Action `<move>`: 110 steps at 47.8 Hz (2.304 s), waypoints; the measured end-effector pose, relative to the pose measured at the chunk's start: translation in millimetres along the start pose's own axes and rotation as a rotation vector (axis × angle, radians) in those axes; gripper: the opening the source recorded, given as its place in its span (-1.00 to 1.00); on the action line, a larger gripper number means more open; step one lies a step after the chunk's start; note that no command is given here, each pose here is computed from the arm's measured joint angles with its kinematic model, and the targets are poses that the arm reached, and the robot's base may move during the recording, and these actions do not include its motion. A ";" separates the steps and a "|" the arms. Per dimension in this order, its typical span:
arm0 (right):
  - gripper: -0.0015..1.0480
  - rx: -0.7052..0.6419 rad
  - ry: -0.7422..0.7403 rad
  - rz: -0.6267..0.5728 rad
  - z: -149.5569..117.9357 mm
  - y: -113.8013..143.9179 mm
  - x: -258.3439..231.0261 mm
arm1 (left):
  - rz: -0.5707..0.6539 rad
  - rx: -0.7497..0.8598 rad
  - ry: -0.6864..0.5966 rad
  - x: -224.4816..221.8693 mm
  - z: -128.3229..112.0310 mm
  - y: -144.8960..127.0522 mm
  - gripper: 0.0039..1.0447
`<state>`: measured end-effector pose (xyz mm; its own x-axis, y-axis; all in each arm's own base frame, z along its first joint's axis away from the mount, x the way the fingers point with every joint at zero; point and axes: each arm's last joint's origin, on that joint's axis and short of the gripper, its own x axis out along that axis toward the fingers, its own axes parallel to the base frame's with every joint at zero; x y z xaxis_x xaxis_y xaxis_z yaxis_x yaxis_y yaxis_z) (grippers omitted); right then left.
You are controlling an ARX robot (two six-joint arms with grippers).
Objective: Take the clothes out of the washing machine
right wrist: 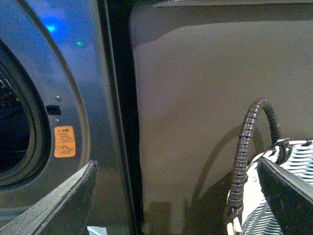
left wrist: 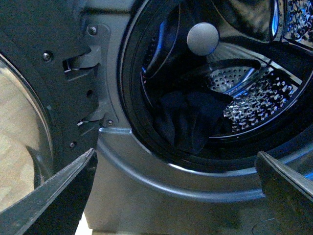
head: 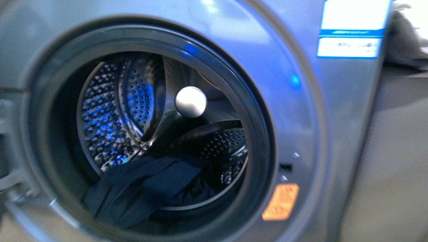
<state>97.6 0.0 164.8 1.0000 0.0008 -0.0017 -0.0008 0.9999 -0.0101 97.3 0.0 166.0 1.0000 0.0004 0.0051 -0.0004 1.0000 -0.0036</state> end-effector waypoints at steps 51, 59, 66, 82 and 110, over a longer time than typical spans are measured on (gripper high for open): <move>0.86 0.000 0.000 0.000 0.0 0.0 0.0 | -0.375 -0.073 0.007 36.6 29.0 -11.7 0.88; 0.86 0.000 0.000 0.000 0.0 0.0 0.0 | -0.364 -0.048 0.015 74.6 28.4 -18.9 0.88; 0.86 0.000 0.000 0.000 0.0 0.0 0.0 | -0.329 -0.028 0.038 107.9 24.9 -20.5 0.88; 0.85 0.000 0.000 0.000 0.0 0.0 0.0 | -0.288 -0.010 0.139 184.0 9.8 -24.7 0.88; 0.86 0.000 0.000 0.000 0.0 0.0 0.0 | -0.251 0.049 0.228 264.1 -11.3 -39.4 0.88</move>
<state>97.6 0.0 164.8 1.0000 0.0011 -0.0017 -0.0012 0.9999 -0.0101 361.4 -39.4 156.2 0.9444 -0.2411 -0.2234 0.2512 0.9678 0.0175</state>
